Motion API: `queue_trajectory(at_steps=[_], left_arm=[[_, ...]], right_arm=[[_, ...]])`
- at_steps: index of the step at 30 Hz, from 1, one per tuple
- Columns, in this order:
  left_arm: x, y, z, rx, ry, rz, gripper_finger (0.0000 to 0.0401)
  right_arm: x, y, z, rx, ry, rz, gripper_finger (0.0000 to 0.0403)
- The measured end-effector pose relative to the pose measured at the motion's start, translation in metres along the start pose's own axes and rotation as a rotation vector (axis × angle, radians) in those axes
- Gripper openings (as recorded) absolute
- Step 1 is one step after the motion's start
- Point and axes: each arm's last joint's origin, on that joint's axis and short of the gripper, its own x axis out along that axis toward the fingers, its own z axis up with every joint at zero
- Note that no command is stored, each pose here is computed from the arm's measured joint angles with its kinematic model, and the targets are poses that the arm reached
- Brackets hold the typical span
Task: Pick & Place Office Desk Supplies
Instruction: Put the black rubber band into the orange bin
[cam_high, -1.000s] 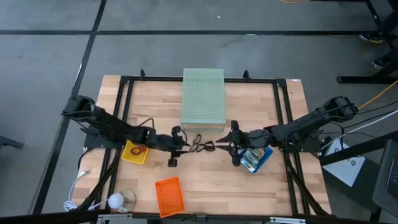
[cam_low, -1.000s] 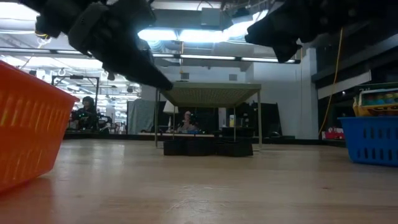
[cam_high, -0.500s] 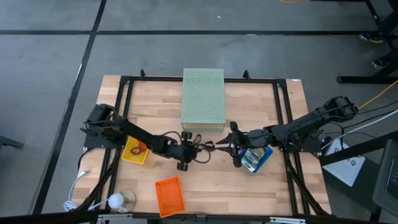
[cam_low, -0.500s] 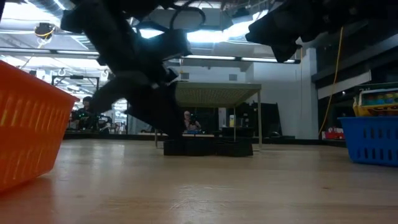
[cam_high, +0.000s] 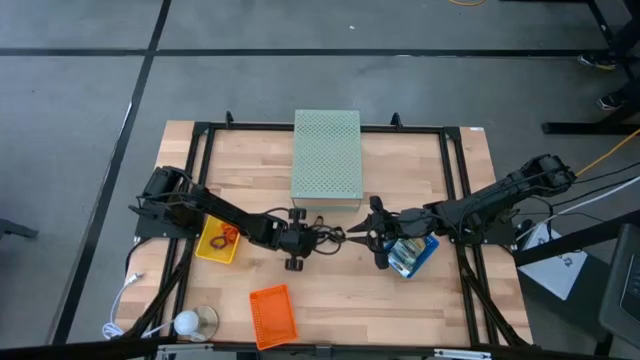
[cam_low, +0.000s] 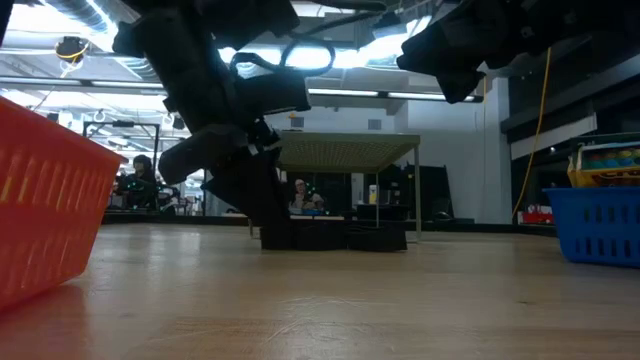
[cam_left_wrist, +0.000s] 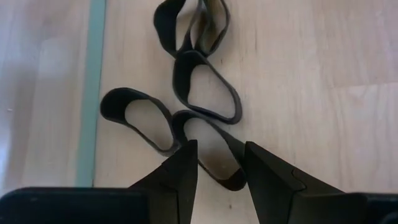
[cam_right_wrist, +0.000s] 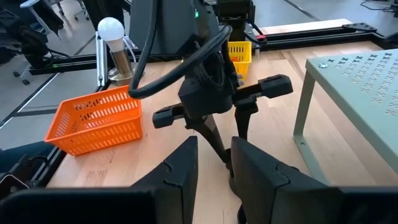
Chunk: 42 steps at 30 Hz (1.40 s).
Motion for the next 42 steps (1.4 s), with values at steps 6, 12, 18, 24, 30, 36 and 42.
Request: queue_trajectory(at_steps=[6,12,18,24,30,36,42], left_arm=[[0.000,-0.002,-0.001,-0.009,0.014,-0.079,0.0124],[0.000,-0.003,-0.002,-0.016,0.017,-0.101,0.0102],[0.005,0.001,-0.013,0.005,0.041,-0.039,0.0056],[0.007,0.006,-0.017,0.018,0.053,-0.029,0.0005],[-0.006,-0.004,-0.013,0.065,0.056,-0.073,0.0003],[-0.040,-0.017,-0.002,0.092,0.053,-0.109,0.0003],[-0.093,-0.039,0.008,0.161,-0.030,-0.236,0.0003]], right_arm=[[0.000,0.000,0.000,0.000,0.000,0.000,0.0098],[0.000,0.000,0.000,0.000,0.000,0.000,0.0098],[0.000,0.000,0.000,0.000,0.000,0.000,0.0098],[0.000,0.000,0.000,0.000,0.000,0.000,0.0098],[0.000,0.000,0.000,-0.001,0.003,-0.001,0.0098],[0.000,0.000,-0.001,-0.003,0.010,-0.002,0.0098],[0.000,0.000,-0.001,-0.003,0.010,-0.002,0.0098]])
